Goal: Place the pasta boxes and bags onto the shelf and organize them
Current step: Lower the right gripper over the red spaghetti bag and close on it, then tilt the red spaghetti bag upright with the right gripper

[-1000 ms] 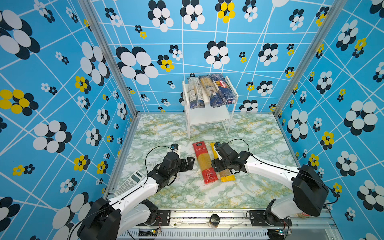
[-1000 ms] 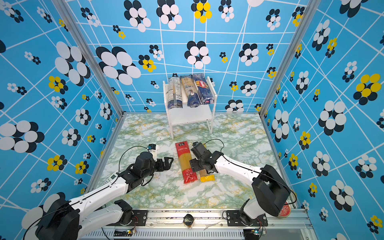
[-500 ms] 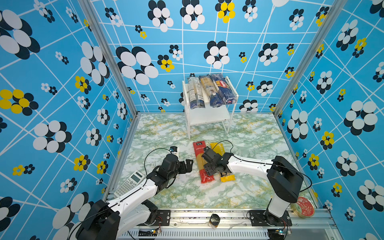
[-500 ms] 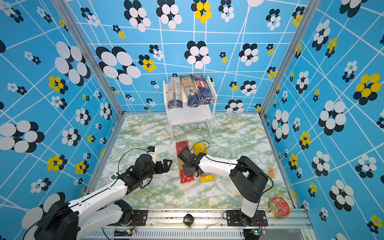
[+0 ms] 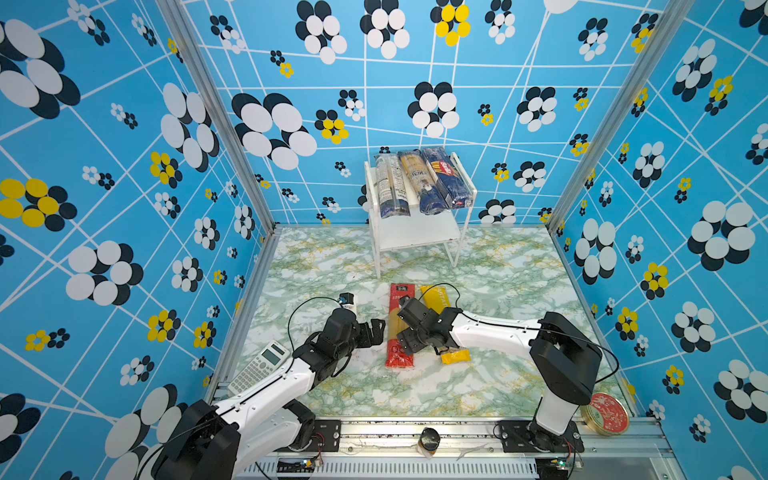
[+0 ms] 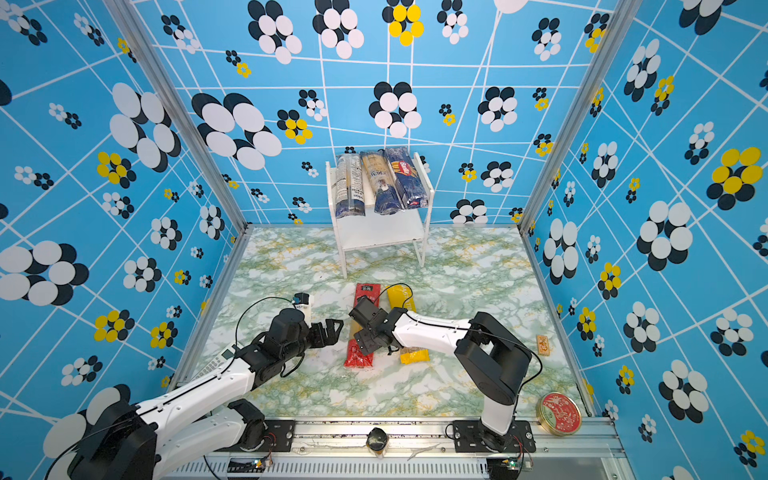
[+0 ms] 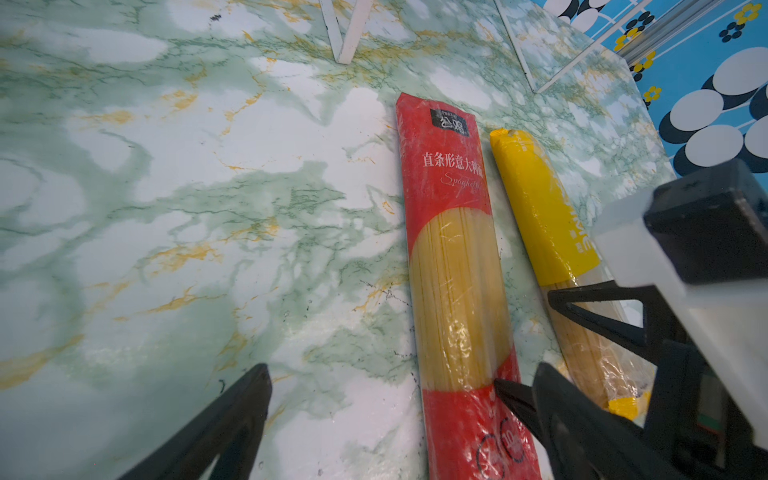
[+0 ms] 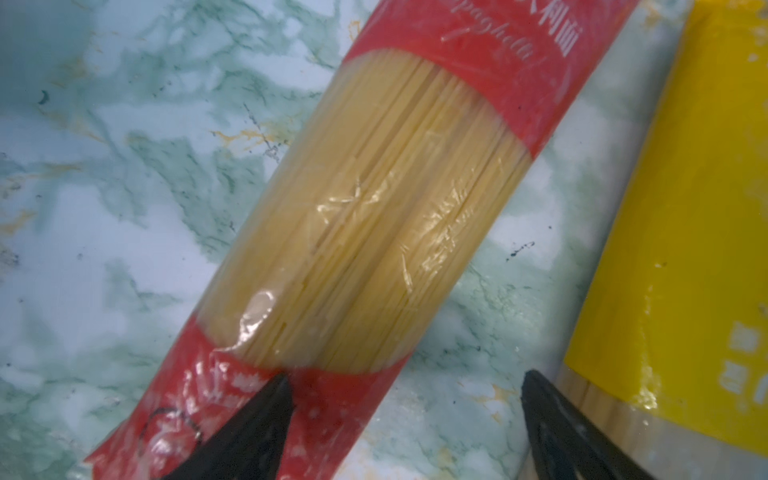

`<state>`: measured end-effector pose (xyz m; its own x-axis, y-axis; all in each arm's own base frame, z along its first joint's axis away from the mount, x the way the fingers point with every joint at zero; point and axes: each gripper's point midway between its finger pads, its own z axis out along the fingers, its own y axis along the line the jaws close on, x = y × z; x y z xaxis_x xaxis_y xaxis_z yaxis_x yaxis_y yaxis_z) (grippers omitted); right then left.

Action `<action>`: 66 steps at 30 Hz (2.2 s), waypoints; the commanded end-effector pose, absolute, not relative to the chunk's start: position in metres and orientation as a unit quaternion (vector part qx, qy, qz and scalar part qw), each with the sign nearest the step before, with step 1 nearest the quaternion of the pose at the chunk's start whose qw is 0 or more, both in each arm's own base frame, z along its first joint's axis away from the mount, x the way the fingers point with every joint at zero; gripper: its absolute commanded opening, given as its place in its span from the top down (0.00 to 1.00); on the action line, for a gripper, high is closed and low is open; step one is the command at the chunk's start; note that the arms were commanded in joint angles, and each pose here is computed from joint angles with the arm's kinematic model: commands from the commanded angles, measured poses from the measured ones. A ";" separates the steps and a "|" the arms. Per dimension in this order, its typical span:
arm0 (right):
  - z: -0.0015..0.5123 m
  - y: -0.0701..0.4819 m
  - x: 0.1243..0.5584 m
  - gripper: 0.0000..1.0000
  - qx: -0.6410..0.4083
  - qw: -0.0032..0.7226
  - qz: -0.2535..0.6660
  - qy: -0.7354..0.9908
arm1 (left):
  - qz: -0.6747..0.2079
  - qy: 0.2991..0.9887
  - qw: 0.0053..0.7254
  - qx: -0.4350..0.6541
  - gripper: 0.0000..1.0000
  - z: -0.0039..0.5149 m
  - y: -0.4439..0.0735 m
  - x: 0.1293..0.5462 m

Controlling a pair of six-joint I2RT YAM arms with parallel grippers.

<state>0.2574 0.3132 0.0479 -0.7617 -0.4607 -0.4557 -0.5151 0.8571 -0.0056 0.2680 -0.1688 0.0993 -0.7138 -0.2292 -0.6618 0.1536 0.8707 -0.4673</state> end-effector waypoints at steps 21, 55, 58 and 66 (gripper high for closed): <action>0.022 0.356 0.222 0.01 -0.221 0.144 0.106 0.959 | -0.235 0.894 0.381 -0.035 0.01 0.094 -0.148 0.257; -0.006 0.297 0.216 0.56 -0.239 0.141 0.014 0.961 | -0.245 0.892 0.379 -0.040 0.01 0.097 -0.151 0.262; -0.003 0.292 0.219 0.65 -0.236 0.145 0.018 0.961 | -0.246 0.892 0.378 -0.038 0.01 0.097 -0.152 0.263; 0.019 0.290 0.230 0.78 -0.236 0.173 0.037 0.955 | -0.245 0.892 0.378 -0.038 0.01 0.097 -0.153 0.264</action>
